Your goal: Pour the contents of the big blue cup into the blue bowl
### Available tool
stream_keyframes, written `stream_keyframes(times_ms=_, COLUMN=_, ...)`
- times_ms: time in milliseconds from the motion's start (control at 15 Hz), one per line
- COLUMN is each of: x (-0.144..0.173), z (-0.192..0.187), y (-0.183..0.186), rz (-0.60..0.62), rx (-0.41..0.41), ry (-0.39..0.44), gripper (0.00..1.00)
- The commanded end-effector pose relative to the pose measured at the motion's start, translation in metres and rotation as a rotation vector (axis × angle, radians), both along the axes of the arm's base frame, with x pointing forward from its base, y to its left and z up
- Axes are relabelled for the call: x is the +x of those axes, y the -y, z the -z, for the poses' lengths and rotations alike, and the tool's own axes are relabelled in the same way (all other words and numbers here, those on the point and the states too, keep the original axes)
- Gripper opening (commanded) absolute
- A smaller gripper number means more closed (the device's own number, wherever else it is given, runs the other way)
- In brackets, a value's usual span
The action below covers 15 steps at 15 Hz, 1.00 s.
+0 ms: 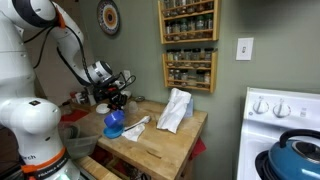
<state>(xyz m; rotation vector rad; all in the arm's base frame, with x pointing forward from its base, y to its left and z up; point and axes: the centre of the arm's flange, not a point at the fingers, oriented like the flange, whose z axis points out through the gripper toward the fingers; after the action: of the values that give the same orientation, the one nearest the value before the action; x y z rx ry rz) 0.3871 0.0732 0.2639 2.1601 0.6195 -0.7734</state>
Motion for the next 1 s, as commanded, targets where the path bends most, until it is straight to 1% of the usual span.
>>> stream_keyframes(times_ms=0, x=0.006, z=0.012, y=-0.014, rz=0.003, rx=-0.110, ry=-0.014, gripper=0.01)
stream_keyframes(times_ms=333, x=0.005, z=0.019, y=-0.027, rz=0.012, rx=-0.186, ry=-0.038, gripper=0.01)
stream_keyframes(times_ms=600, x=0.005, z=0.022, y=-0.036, rz=0.019, rx=-0.268, ry=-0.050, gripper=0.01)
stream_keyframes(times_ms=933, x=0.003, z=0.025, y=-0.043, rz=0.019, rx=-0.337, ry=-0.089, gripper=0.01)
